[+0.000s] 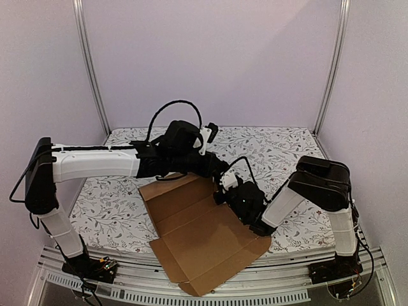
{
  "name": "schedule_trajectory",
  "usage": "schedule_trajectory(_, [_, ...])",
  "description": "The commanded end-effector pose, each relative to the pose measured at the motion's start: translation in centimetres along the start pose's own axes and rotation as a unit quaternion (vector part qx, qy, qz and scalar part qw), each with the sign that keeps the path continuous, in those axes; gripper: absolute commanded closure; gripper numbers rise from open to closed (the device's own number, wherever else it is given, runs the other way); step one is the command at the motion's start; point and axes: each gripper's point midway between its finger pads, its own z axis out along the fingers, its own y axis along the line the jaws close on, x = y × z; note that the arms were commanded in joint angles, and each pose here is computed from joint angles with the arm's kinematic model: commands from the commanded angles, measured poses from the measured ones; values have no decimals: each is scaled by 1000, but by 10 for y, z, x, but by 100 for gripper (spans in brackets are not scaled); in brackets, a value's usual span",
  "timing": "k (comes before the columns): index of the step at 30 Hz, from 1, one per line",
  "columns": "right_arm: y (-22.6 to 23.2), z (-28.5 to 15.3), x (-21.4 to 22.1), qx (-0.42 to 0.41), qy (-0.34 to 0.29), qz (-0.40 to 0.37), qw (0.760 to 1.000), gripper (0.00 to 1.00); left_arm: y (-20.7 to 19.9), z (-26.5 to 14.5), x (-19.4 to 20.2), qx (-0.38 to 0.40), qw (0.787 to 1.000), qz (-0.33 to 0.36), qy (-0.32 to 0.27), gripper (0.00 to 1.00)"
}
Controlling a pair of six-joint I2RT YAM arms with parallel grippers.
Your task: Fold the paper box
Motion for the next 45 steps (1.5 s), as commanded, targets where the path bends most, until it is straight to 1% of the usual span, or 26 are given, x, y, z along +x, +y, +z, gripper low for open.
schedule_trajectory(1, [-4,1,-31,2,-42,2,999,100,-1,-4,38,0,998,6,61,90])
schedule_trajectory(6, [-4,-1,-29,-1,-40,3,999,100,-1,-11,34,-1,998,5,57,88])
schedule_trajectory(13, [-4,-5,-24,-6,-32,6,999,100,2,-24,12,-19,999,16,36,66])
schedule_trajectory(17, [-3,-8,-20,-11,-27,6,1000,100,3,-25,-2,-28,999,22,25,59])
schedule_trajectory(20, [0,-11,-17,-15,-24,5,1000,100,4,-21,-9,-22,999,20,20,58])
schedule_trajectory(22, [0,-12,-15,-18,-22,6,1000,100,6,-18,-12,-19,999,17,20,60])
schedule_trajectory(26, [2,-13,-13,-21,-20,10,1000,100,6,-13,-22,-13,1000,14,12,68])
schedule_trajectory(27, [2,-13,-13,-22,-20,11,1000,100,7,-11,-23,-14,1000,15,11,72])
schedule_trajectory(29, [4,-14,-13,-25,-19,12,999,100,6,-7,-25,-7,1000,13,13,83])
schedule_trajectory(33, [4,-14,-12,-26,-18,13,999,100,0,4,-19,19,1000,1,21,98])
schedule_trajectory(34, [5,-14,-12,-27,-18,14,999,100,-1,8,-15,26,999,-2,25,100])
schedule_trajectory(37, [5,-15,-10,-27,-16,14,999,100,-3,17,-1,38,999,-10,38,100])
schedule_trajectory(41, [5,-15,-9,-27,-14,15,999,100,8,22,28,26,998,-21,62,100])
schedule_trajectory(45, [4,-16,-8,-25,-13,15,999,100,17,21,46,12,997,-22,76,100])
